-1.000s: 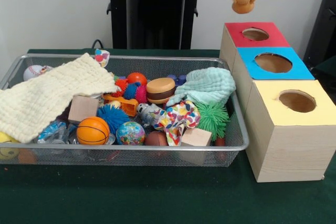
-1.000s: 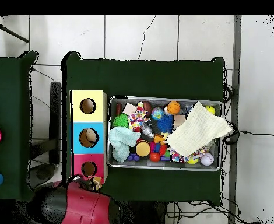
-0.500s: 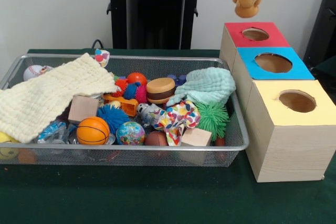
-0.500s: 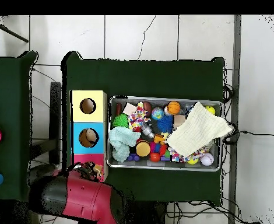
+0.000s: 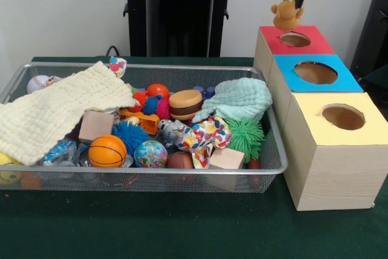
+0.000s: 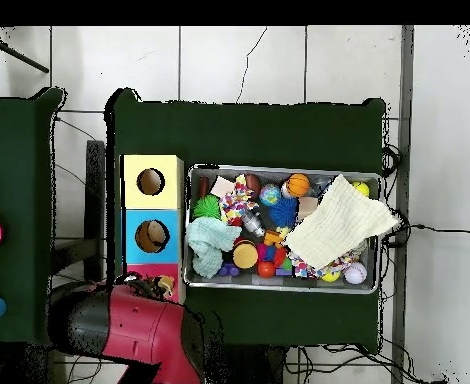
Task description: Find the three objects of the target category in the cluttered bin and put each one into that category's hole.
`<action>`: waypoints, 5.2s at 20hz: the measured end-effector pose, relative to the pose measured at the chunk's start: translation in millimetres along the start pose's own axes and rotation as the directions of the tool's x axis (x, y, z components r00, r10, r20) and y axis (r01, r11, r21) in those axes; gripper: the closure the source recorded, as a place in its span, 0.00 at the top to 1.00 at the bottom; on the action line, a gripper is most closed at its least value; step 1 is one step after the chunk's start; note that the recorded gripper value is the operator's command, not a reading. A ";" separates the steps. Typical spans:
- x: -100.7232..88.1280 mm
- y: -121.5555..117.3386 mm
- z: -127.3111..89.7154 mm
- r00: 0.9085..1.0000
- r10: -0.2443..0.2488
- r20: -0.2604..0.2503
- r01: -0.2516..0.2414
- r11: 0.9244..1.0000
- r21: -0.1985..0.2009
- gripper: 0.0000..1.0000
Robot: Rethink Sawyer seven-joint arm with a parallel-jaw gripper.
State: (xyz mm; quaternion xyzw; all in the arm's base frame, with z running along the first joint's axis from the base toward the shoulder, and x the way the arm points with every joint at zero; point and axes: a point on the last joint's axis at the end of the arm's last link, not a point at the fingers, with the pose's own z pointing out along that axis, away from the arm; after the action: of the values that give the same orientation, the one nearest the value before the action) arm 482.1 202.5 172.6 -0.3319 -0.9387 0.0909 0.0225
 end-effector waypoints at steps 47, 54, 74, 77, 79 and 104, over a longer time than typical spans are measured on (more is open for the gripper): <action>57.7 21.2 63.2 0.994 -0.082 0.076 0.079 0.996 0.046 0.00; 58.5 20.7 76.4 0.992 -0.082 0.092 0.077 0.996 0.055 0.00; 46.4 14.2 71.3 0.996 -0.039 0.081 0.034 0.997 0.066 1.00; 41.6 12.3 68.3 0.997 -0.029 0.075 0.024 0.997 0.071 1.00; 36.9 10.8 64.4 0.998 -0.017 0.064 0.012 0.997 0.071 1.00; -32.5 8.5 31.1 0.997 0.071 0.041 -0.071 0.997 -0.009 1.00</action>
State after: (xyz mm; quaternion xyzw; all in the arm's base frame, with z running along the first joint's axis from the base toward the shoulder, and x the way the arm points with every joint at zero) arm 509.5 183.8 141.0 -0.3633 -0.9268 0.0951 -0.0012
